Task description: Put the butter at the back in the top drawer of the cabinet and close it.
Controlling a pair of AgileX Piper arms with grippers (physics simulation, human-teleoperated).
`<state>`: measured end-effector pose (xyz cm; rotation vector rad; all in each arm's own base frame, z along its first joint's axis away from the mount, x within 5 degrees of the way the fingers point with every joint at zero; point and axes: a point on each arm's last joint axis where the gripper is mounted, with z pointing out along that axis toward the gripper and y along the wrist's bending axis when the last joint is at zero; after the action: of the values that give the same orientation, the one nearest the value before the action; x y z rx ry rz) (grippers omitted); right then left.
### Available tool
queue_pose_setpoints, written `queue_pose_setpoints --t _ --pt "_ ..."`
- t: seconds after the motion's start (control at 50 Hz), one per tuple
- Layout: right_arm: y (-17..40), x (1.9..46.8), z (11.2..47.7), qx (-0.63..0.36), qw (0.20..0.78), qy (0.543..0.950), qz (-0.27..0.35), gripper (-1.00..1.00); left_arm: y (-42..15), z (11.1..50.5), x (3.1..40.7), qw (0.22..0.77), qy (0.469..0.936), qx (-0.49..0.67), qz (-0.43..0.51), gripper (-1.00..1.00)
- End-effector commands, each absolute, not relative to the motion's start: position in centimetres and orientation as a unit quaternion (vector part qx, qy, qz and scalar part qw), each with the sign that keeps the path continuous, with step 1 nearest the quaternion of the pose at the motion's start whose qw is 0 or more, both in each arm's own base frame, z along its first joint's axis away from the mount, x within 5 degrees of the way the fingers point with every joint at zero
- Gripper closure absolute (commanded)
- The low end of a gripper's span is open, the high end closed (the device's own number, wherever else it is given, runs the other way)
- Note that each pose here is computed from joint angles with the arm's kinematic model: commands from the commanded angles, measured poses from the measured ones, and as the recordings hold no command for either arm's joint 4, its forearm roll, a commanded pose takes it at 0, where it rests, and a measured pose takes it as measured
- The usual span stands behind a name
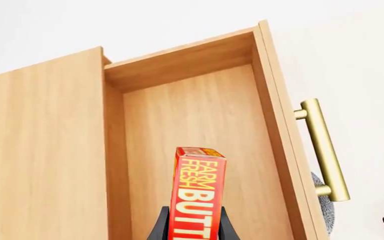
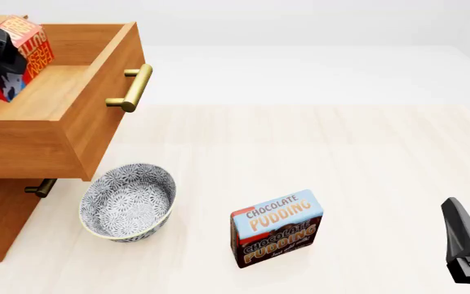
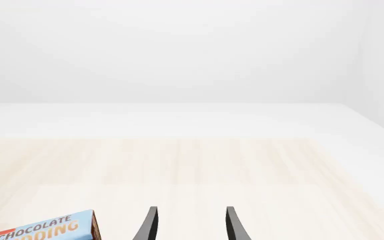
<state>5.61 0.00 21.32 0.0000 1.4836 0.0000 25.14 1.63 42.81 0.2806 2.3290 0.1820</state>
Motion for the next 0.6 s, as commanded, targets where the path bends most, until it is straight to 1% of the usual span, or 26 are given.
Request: queue_pose_setpoints --t 0.02,0.6 --pt "0.0 5.6 21.3 0.0 0.737 0.676 0.0 -1.0 1.6 42.7 26.1 0.389 0.911 0.119 0.075 1.0" --pt "0.0 5.6 21.3 0.0 0.737 0.676 0.0 -1.0 2.0 41.4 28.6 0.381 0.916 0.105 0.071 1.0"
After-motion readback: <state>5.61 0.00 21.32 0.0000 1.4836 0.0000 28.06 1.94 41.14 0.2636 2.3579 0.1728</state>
